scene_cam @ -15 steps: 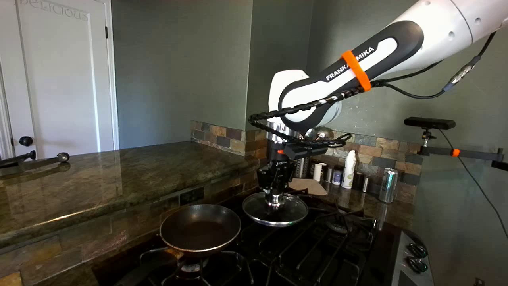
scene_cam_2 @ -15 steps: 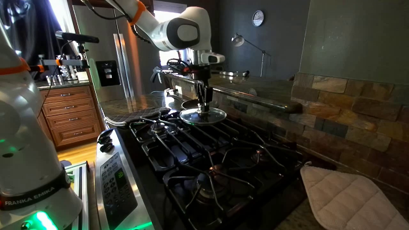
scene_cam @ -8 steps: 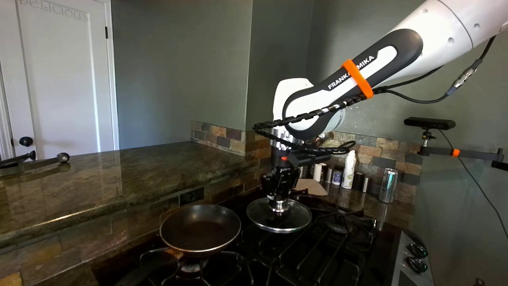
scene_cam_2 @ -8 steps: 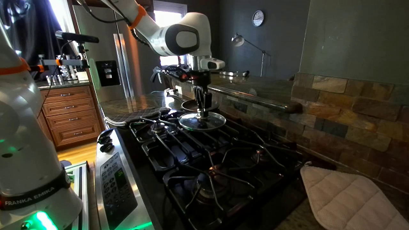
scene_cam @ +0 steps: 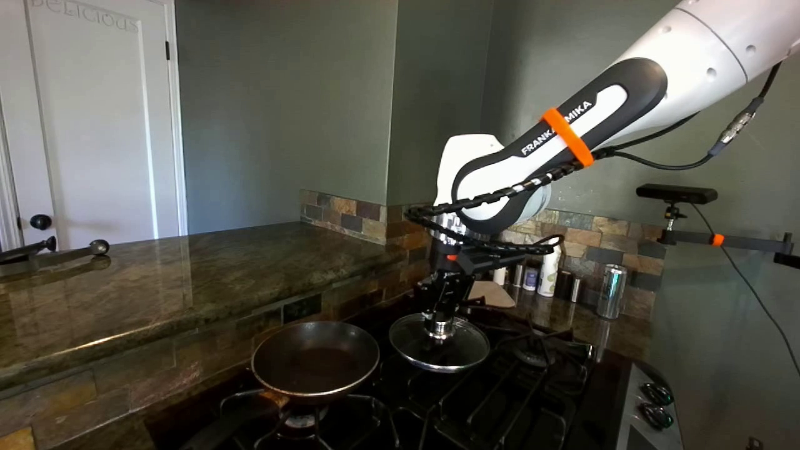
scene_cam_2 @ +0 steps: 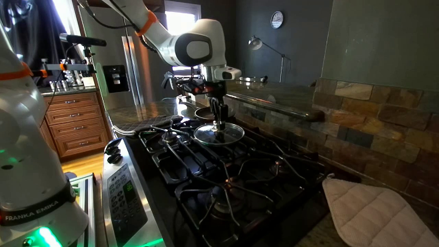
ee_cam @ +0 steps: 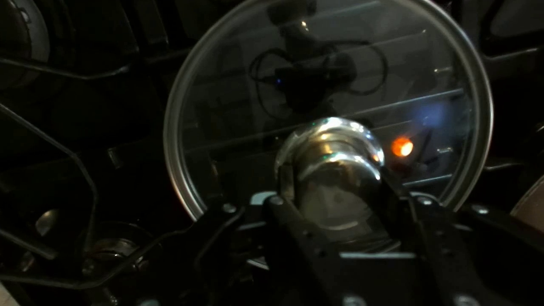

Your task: Pick up the lid from the pot and put it on the stove

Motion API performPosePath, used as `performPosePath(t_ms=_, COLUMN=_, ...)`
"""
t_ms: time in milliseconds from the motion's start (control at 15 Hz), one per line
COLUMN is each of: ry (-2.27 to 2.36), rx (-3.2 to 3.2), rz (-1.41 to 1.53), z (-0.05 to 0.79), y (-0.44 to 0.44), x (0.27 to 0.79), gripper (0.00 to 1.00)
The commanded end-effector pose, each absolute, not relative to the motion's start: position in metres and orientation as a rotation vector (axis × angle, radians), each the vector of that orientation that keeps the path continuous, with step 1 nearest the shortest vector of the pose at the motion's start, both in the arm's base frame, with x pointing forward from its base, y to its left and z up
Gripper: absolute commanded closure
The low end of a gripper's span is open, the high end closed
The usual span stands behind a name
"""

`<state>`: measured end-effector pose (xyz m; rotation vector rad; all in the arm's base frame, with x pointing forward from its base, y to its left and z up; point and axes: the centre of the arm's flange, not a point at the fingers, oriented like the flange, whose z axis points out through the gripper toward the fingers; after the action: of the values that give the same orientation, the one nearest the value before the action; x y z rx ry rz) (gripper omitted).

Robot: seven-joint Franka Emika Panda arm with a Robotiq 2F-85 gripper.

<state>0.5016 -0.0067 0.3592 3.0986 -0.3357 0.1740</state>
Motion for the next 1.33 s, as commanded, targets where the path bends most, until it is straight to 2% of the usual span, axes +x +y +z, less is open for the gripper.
performPosePath(t_ms=0, ry=-0.379, rx=3.120, rz=0.224, z=0.353, y=-0.009, x=0.493, gripper=0.77)
performPosePath(t_ms=1000, ry=-0.421, rx=3.135, rz=0.196, z=0.340, y=-0.020, x=0.485, gripper=0.77)
performPosePath(t_ms=1067, ry=-0.424, rx=3.135, rz=0.192, z=0.340, y=-0.021, x=0.485, gripper=0.70)
performPosePath(t_ms=1133, ry=-0.424, rx=3.135, rz=0.188, z=0.340, y=-0.022, x=0.485, gripper=0.27)
performPosePath(t_ms=1200, ry=-0.425, rx=3.135, rz=0.190, z=0.340, y=-0.023, x=0.485, gripper=0.26)
performPosePath(t_ms=1267, ry=-0.426, rx=3.134, rz=0.193, z=0.341, y=-0.024, x=0.485, gripper=0.19)
